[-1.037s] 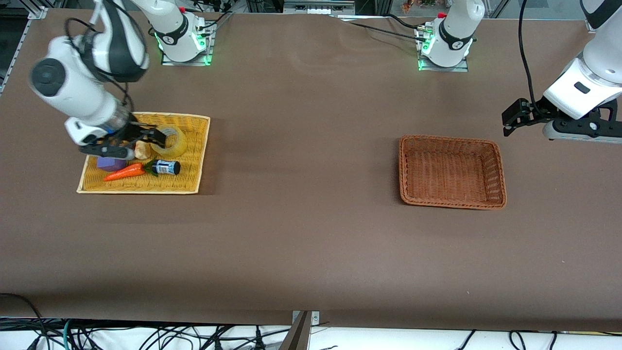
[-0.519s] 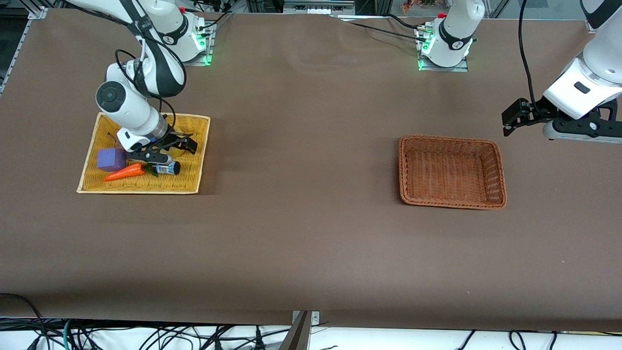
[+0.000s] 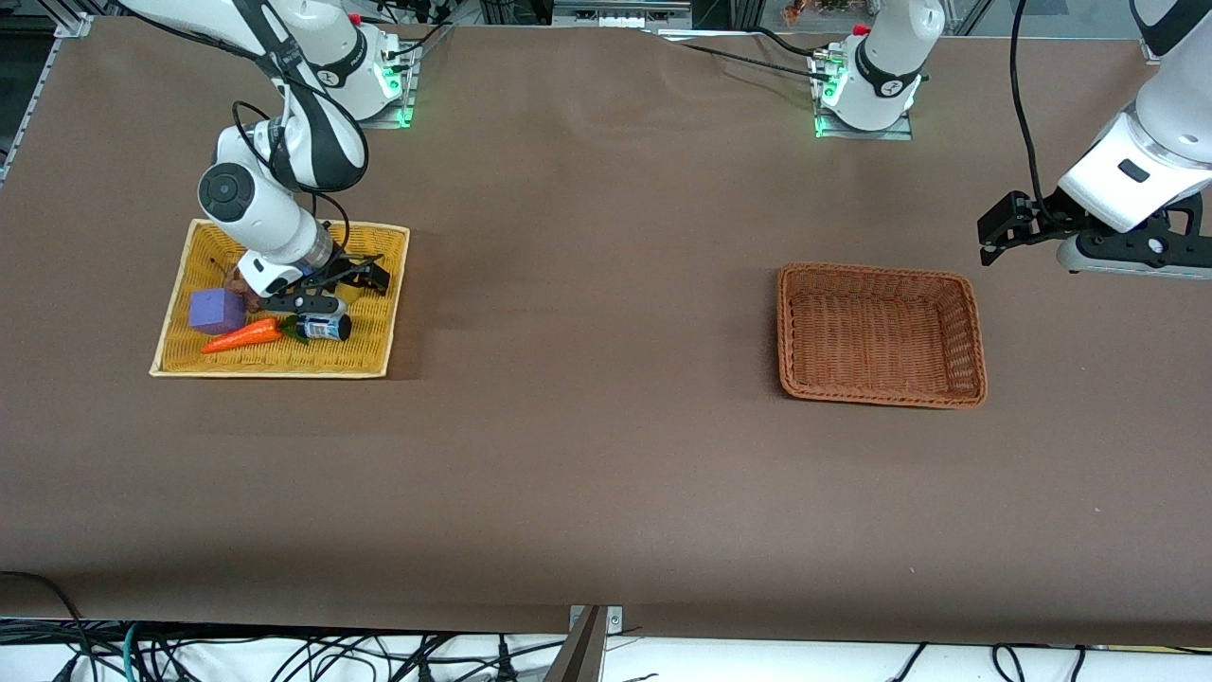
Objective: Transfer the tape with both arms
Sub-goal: 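Move the right gripper over the clear tape roll in the yellow tray, then lower the right gripper and close it on the tape roll's rim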
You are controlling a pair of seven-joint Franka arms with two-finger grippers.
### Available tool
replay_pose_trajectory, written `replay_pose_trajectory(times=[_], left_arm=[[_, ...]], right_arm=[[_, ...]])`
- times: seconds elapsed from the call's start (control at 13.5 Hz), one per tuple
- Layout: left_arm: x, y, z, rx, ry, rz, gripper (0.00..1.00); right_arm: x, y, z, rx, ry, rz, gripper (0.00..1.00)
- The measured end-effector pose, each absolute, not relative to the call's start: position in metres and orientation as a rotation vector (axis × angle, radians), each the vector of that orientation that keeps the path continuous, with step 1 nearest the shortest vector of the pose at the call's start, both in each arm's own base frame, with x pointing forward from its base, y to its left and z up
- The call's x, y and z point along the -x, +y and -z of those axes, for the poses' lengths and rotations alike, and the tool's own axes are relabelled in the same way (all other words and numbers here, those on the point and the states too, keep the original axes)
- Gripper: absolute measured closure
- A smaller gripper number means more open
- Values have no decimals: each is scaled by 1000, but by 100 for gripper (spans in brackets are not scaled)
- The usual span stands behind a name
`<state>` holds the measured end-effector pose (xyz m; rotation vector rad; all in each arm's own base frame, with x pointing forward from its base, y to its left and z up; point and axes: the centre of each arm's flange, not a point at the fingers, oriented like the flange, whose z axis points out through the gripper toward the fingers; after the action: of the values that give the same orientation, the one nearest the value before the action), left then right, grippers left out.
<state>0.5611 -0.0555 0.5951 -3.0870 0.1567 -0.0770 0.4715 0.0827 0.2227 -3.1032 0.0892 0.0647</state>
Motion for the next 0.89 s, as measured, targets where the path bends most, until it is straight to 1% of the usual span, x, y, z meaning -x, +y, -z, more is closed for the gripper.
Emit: replay_pose_trajectory(times=[0.52, 0.89], left_arm=[[-561, -56, -595, 3087, 157, 77, 0], [-561, -55, -595, 3087, 157, 77, 0]], right_arm=[[-463, 80, -229, 3112, 65, -70, 0], [-445, 77, -220, 3121, 60, -129, 0]])
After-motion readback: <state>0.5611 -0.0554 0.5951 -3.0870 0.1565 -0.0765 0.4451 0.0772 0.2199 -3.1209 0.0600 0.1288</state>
